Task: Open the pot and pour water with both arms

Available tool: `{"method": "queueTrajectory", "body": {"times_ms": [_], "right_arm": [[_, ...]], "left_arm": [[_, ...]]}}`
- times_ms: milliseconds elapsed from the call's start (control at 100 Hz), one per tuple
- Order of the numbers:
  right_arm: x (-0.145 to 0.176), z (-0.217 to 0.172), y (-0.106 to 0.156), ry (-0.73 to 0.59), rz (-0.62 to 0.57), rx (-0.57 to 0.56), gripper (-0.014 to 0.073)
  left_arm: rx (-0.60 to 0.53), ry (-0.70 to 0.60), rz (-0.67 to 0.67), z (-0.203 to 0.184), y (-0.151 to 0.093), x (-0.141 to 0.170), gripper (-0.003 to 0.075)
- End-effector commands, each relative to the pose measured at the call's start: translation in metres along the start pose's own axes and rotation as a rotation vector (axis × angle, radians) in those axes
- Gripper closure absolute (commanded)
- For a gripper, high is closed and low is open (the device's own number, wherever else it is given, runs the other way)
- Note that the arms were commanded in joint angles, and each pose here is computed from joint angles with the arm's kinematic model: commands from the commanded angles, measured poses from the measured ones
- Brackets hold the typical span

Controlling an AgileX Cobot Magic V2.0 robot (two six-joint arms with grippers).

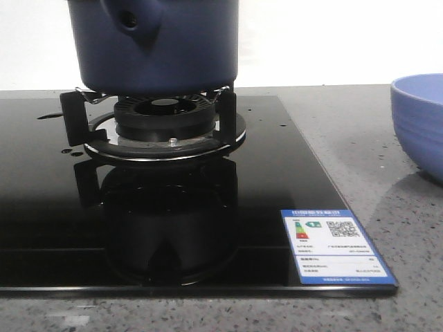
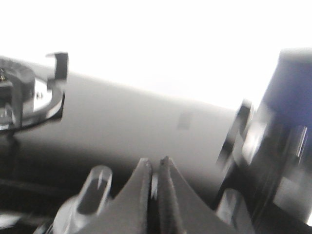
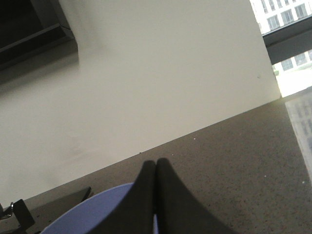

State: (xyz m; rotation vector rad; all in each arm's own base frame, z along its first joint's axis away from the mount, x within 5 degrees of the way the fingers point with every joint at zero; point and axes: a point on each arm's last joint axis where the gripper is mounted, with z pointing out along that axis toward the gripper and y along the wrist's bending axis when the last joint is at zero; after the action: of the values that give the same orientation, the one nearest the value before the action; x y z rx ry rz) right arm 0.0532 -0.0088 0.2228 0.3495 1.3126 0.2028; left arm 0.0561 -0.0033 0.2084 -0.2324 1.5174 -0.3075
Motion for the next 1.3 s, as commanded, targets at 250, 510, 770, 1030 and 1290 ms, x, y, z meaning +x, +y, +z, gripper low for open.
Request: {"method": "queueTrajectory", "body": {"times_ms": [250, 510, 770, 1030, 1290], "right_arm": [[-0.002, -0.002, 0.002, 0.040, 0.260, 0.014, 0.0658], [-0.051, -0.002, 0.039, 0.236, 0.190, -0.098, 0.0658], [-0.090, 0.025, 0.068, 0.533, 0.116, -0.139, 0.0658], [-0.082, 0.049, 0.089, 1.010, 0.156, -0.214, 0.0661], [-0.081, 0.055, 0.115, 1.079, 0.206, -0.570, 0.0664]], "left_arm": [[-0.040, -0.137, -0.747, -0.002, 0.010, -0.004, 0.0741], [0.138, -0.033, -0.426, -0.006, -0.026, -0.044, 0.0741], [0.262, 0.290, -0.076, 0.018, -0.062, -0.083, 0.0740], [0.636, 0.497, 0.057, 0.038, -0.107, -0.103, 0.0739], [1.050, 0.465, 0.053, 0.054, -0.150, -0.109, 0.0738]]}}
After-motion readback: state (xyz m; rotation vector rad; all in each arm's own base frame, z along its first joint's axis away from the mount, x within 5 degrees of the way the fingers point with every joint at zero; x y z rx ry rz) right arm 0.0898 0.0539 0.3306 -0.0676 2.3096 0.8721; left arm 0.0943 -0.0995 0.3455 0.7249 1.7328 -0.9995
